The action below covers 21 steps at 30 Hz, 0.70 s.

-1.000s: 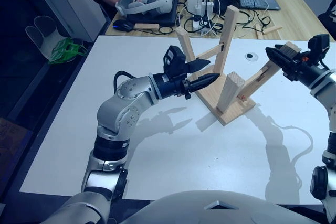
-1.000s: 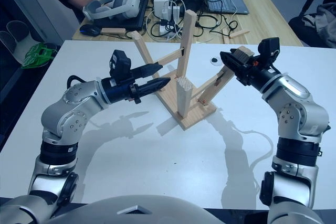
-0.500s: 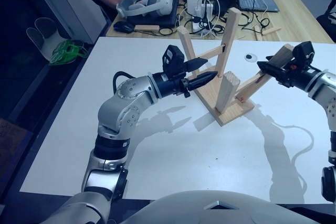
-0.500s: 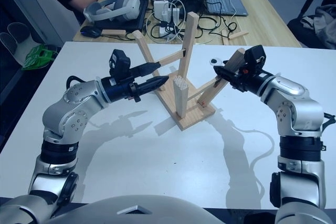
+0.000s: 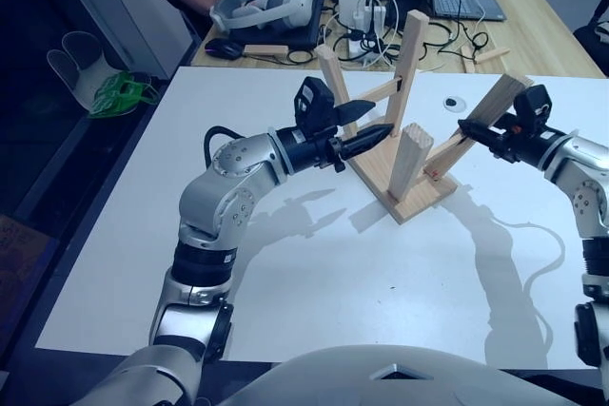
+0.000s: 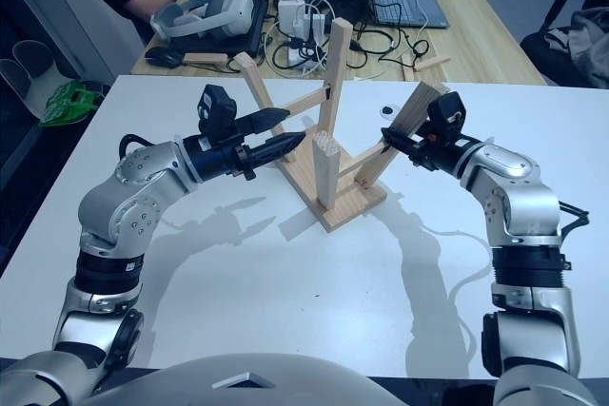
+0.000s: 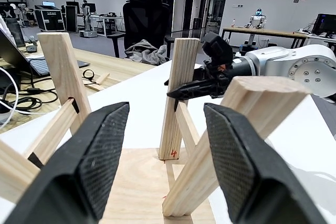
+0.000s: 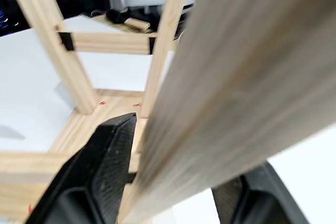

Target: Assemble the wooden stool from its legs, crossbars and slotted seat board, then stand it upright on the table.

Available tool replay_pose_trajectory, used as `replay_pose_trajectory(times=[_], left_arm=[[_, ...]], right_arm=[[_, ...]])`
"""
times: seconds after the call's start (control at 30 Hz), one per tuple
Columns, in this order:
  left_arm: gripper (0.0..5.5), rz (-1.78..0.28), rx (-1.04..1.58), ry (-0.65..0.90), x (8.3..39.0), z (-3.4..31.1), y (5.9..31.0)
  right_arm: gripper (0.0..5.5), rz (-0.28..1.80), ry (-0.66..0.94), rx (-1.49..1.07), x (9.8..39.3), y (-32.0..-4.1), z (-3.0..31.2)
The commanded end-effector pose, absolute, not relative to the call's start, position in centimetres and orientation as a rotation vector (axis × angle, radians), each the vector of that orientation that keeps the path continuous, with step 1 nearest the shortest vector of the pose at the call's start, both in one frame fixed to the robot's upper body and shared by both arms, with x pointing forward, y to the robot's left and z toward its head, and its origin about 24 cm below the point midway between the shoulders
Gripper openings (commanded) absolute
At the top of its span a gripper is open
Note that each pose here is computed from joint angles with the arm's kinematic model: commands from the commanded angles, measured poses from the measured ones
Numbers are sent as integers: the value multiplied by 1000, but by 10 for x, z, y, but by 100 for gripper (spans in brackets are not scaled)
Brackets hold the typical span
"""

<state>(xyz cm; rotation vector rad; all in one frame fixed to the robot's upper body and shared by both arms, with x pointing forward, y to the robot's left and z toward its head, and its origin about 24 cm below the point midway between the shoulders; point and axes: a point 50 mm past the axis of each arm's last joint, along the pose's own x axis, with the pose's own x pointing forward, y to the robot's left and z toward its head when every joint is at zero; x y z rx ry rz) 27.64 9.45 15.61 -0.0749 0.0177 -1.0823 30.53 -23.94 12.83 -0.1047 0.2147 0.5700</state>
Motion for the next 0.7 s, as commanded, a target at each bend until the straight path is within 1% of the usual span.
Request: replay_pose_trajectory(times=[0.03, 0.1, 0.13, 0.17, 0.2, 0.3, 0.37, 0.53, 0.6, 0.7], left_arm=[[262, -1078, -59, 10, 278, 157, 93], [262, -1075, -59, 7, 279, 157, 93], [262, -1073, -58, 5, 279, 157, 93], [262, -1072, -58, 3, 280, 157, 93], [262, -1071, -58, 2, 280, 157, 93], [262, -1068, -59, 0, 280, 157, 93], [262, -1065, -61, 2, 280, 156, 93], [262, -1057, -65, 4, 280, 154, 94], [262, -1053, -67, 2, 281, 154, 93], [262, -1049, -68, -3, 282, 154, 93]], right_arm=[[217, 519, 119, -116, 305, -240, 141], [217, 523, 127, -109, 303, -240, 141], [237, 528, 138, -103, 302, -240, 140], [244, 537, 150, -102, 301, -240, 139], [267, 546, 159, -101, 300, -240, 139], [307, 534, 153, -104, 300, -242, 145], [327, 483, 90, -97, 305, -249, 161], [327, 418, -123, -64, 317, -262, 227], [327, 410, -211, -34, 324, -263, 259], [327, 433, -274, 12, 333, -260, 294]])
